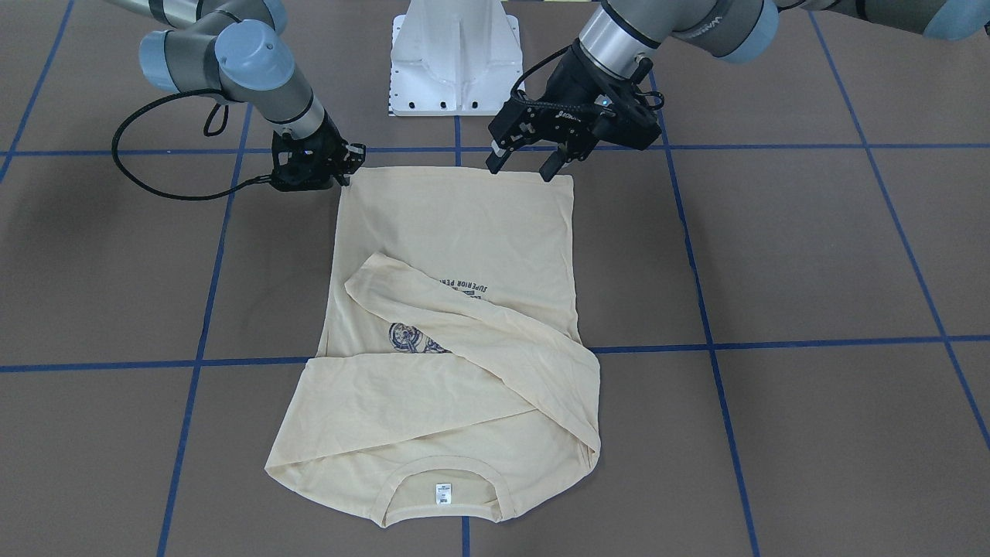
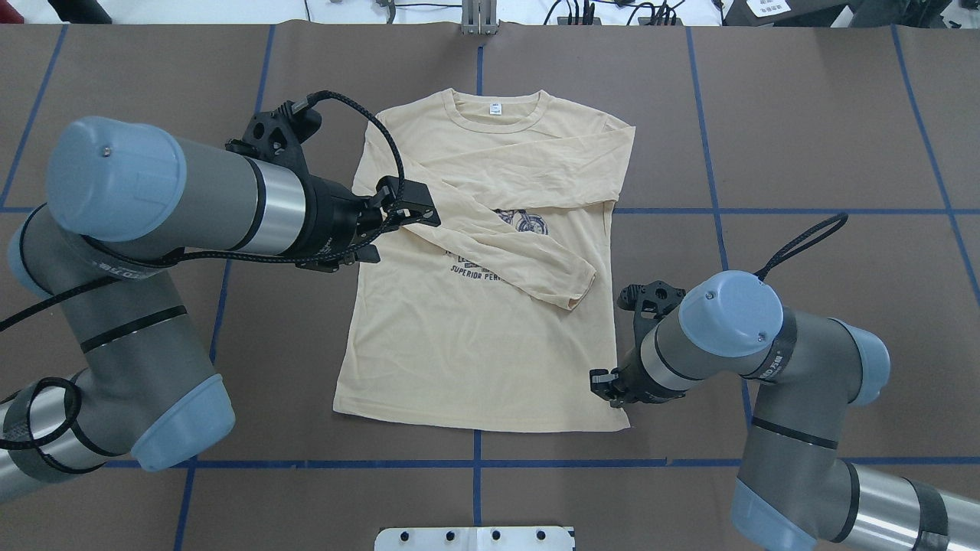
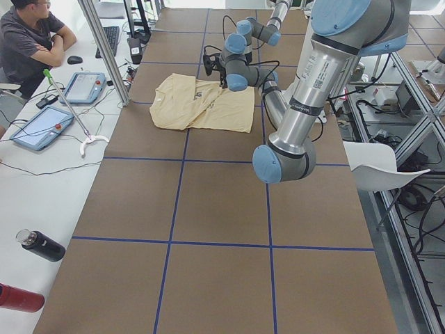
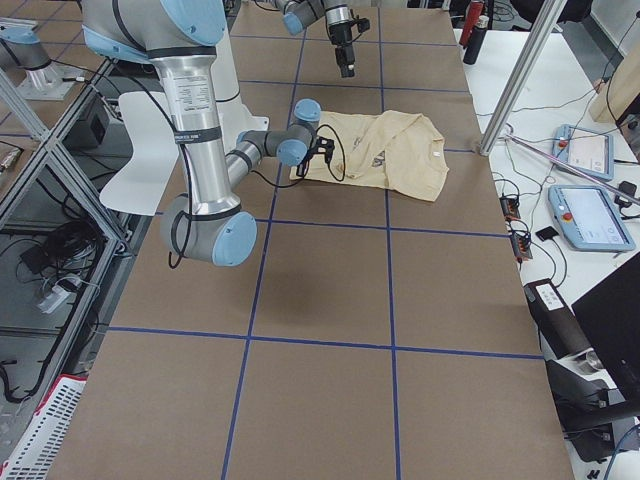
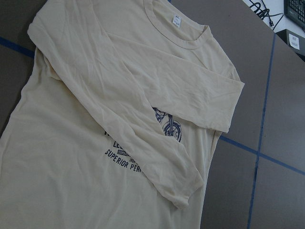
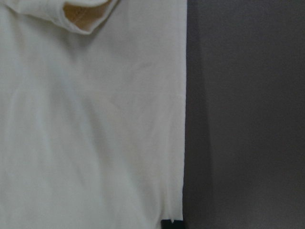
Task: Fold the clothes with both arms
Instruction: 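Hold the sleeve with the left gripper while the right gripper grasps the hem corner, then release the sleeve and move the left gripper to the other hem corner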
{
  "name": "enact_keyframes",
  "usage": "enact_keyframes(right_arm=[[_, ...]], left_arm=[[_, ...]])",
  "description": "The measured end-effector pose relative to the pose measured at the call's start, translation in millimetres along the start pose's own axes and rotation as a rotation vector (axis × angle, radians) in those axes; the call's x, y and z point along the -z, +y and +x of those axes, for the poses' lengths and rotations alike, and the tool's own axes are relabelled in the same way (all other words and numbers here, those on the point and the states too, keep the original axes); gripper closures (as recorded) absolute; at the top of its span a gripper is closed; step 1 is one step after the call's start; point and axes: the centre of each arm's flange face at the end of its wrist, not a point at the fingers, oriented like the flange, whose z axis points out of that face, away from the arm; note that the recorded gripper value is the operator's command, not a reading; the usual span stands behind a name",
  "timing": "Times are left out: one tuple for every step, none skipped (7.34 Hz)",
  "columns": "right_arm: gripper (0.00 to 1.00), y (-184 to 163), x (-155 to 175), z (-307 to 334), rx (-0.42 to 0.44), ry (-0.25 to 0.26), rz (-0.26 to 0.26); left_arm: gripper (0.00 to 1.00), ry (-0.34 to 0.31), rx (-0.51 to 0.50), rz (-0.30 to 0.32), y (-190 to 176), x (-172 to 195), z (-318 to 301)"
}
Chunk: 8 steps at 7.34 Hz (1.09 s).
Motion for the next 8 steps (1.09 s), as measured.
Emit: enact_keyframes(right_arm=[[1.00, 0.6, 2.4, -1.9, 0.003, -0.005, 0.002], [1.00, 1.9, 9.3, -5.8, 0.009, -0.020, 0.008], [1.00, 4.2, 18.9, -10.9, 0.018, -0.041, 0.014], [1.00, 6.4, 26.4, -15.4, 0.025, -0.059, 0.017], [1.00, 8.1, 33.5, -19.2, 0.032, -0.075, 0.021], [1.00, 9.3, 40.1, -21.7, 0.037, -0.088, 0.025], [1.00, 9.0, 45.5, -23.0, 0.039, -0.098, 0.030], [1.00, 7.0, 49.6, -22.8, 0.037, -0.104, 0.034]], left_arm=[[0.00, -0.011, 0.003, -0.003, 0.9, -2.5, -5.8], [0.00, -0.034, 0.009, -0.010, 4.2, -7.2, -18.7], [0.01, -0.072, 0.014, -0.026, 14.5, -15.6, -33.7], [0.01, -0.135, 0.018, -0.040, 33.3, -30.7, -49.3], [0.01, -0.203, 0.015, -0.044, 54.6, -47.4, -64.4], [0.02, -0.262, 0.009, -0.053, 73.5, -60.4, -81.7], [0.05, -0.308, 0.003, -0.063, 86.9, -69.2, -100.3], [0.07, -0.348, 0.000, -0.067, 94.0, -75.3, -116.2]])
